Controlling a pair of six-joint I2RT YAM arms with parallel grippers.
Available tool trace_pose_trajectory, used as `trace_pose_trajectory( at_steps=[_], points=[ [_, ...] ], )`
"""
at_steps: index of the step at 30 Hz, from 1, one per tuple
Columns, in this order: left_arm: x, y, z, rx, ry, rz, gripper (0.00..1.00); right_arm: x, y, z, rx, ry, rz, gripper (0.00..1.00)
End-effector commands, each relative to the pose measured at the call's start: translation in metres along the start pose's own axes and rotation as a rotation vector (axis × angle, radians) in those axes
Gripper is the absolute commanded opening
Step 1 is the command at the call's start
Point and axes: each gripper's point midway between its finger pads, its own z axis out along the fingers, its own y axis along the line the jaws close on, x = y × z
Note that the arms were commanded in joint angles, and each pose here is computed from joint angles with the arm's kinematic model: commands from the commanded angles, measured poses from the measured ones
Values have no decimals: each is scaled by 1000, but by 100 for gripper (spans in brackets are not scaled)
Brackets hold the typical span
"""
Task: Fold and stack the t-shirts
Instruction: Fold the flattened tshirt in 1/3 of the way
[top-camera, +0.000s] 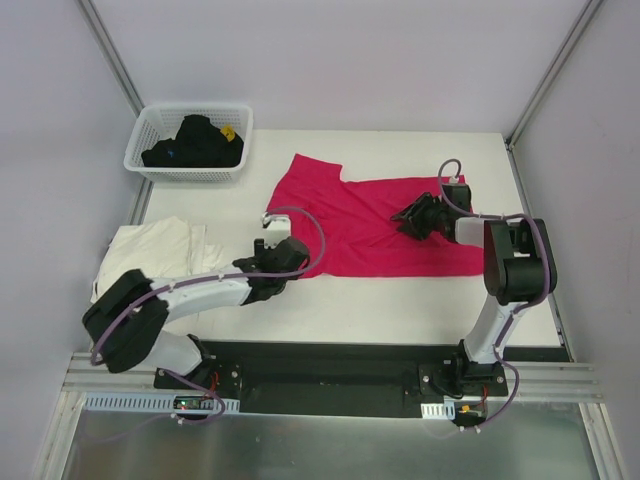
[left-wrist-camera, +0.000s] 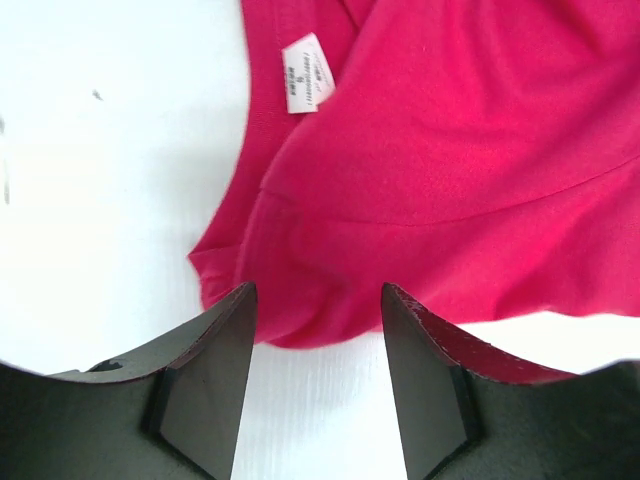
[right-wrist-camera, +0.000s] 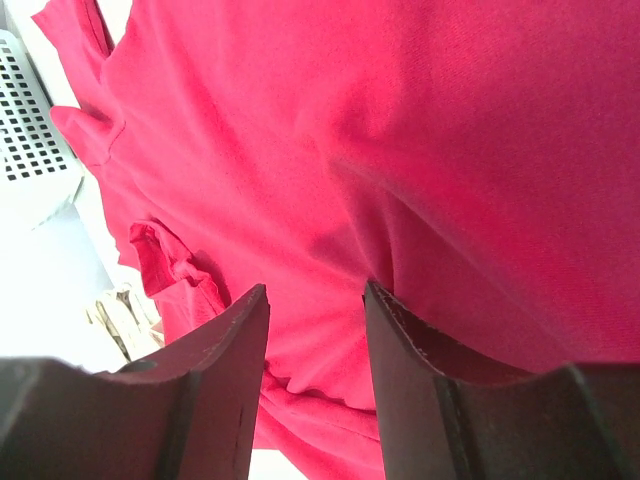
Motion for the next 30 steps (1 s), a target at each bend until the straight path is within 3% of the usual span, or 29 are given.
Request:
trace_pose_trajectory(
  at_steps=[1,10,20,30],
  points=[
    [-5,17,-26,12,0,-85,52,-5,-8,3,6,-21,11,46],
    [0,11,-22,15,27,-102,52,-13,26,-18,-81,-50,-31,46],
    [-62,-7,-8,-40,-121,55,51,-61,104,-63,-193,-180,-256,48],
    [-49,-26,-4,27,-76,53,52,-93,106,-111,-146,-310,-281,48]
  ],
)
